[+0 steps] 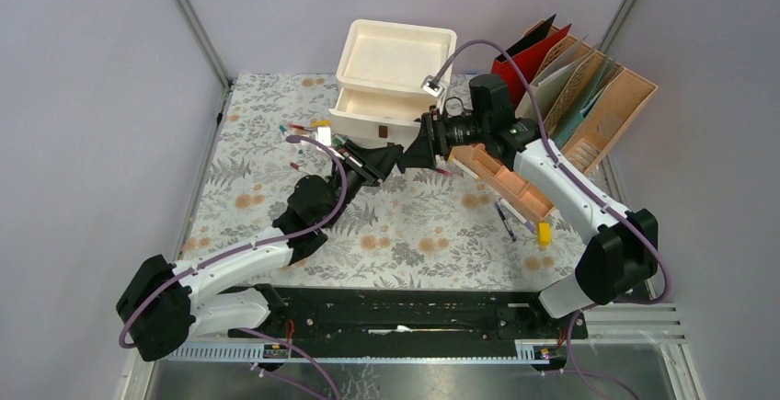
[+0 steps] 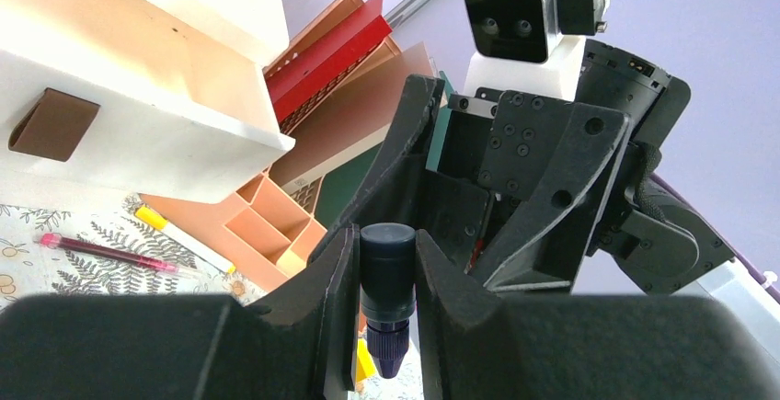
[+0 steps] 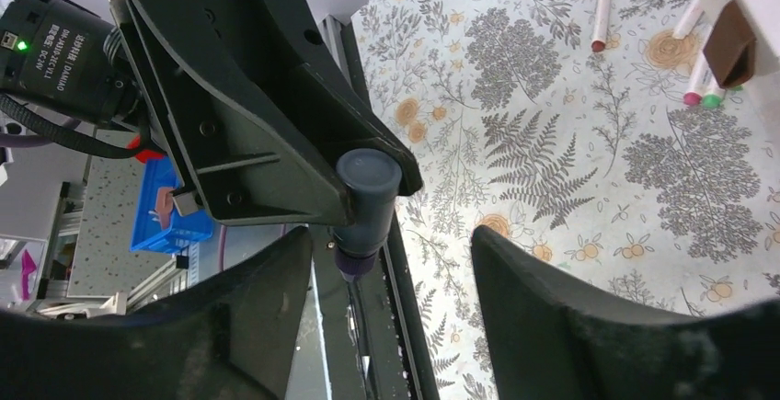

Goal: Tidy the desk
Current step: Pick up the stationery from the center of the board, then place the stationery in the drawer.

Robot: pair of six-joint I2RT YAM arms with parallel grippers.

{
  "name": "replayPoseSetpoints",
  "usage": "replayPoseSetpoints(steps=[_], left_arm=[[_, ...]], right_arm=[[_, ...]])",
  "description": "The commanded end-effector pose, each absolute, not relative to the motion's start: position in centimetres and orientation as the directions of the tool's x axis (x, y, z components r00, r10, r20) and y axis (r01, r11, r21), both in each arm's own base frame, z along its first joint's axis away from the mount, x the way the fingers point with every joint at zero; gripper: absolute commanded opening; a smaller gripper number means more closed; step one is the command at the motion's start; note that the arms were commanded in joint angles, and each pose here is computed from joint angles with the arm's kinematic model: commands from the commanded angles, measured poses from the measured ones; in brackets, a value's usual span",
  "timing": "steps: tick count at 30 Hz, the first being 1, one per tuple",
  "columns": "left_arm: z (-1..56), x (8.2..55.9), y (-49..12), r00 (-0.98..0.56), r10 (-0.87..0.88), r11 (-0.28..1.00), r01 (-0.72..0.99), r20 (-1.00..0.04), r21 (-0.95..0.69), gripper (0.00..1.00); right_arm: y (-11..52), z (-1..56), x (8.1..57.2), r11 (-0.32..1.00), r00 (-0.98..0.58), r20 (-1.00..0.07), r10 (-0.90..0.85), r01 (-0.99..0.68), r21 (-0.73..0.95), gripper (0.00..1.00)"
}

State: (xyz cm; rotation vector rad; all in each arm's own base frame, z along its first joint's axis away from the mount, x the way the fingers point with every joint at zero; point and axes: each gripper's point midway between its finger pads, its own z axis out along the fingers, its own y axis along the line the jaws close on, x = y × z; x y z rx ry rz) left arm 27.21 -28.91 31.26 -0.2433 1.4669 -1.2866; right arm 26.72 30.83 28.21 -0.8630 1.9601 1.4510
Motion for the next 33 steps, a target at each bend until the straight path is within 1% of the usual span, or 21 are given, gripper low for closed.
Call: replayPoseSetpoints(steps=[1, 6, 12, 13, 15, 16, 18, 25, 29, 33], left_arm=[[35.0, 27.4, -28.7, -0.295, -0.785, 0.342, 0.527, -0.544, -0.778, 0.0], [35.1, 27.4, -28.9, -0.297, -0.782, 0.339, 0.536, -0.548, -0.774, 0.0], [35.0, 27.1, -29.1, -0.3, -0.772, 0.339, 0.551, -0.56, -0.763, 0.0], [35.0, 27.1, -29.1, -0.298, -0.77, 0.344, 0.552, -0.565, -0.76, 0.0], [35.1, 26.9, -28.8, -0.292, -0.769, 0.349, 0.554, -0.569, -0.756, 0.05], [35.1, 26.8, -28.7, -0.288, -0.769, 0.352, 0.555, -0.571, -0.754, 0.08], [35.0, 26.7, -28.4, -0.28, -0.77, 0.359, 0.553, -0.574, -0.752, 0.17], [34.9, 26.5, -27.7, -0.266, -0.765, 0.379, 0.549, -0.586, -0.745, 0.57], [34.6, 27.0, -26.3, -0.221, -0.75, 0.457, 0.506, -0.623, -0.731, 0.78], [34.4, 27.3, -23.9, -0.146, -0.71, 0.571, 0.454, -0.689, -0.684, 0.95]], right_arm=[[31.9, 29.2, 26.0, 0.159, -0.642, -0.751, -0.158, -0.767, 0.622, 0.66], [32.2, 28.8, 26.1, 0.154, -0.658, -0.736, -0.157, -0.753, 0.64, 0.45], [32.3, 28.7, 26.3, 0.155, -0.662, -0.733, -0.157, -0.75, 0.643, 0.09], [32.3, 28.6, 26.3, 0.155, -0.662, -0.733, -0.158, -0.75, 0.644, 0.05], [32.3, 28.6, 26.3, 0.151, -0.662, -0.732, -0.161, -0.75, 0.644, 0.0], [32.3, 28.5, 26.3, 0.151, -0.662, -0.732, -0.162, -0.75, 0.644, 0.0], [32.4, 28.4, 26.3, 0.15, -0.662, -0.731, -0.163, -0.749, 0.645, 0.0], [32.4, 28.5, 26.5, 0.149, -0.653, -0.74, -0.164, -0.758, 0.635, 0.0], [32.1, 28.3, 27.0, 0.18, -0.599, -0.778, -0.189, -0.8, 0.572, 0.0], [30.9, 27.8, 28.7, 0.268, -0.486, -0.834, -0.262, -0.866, 0.421, 0.0]])
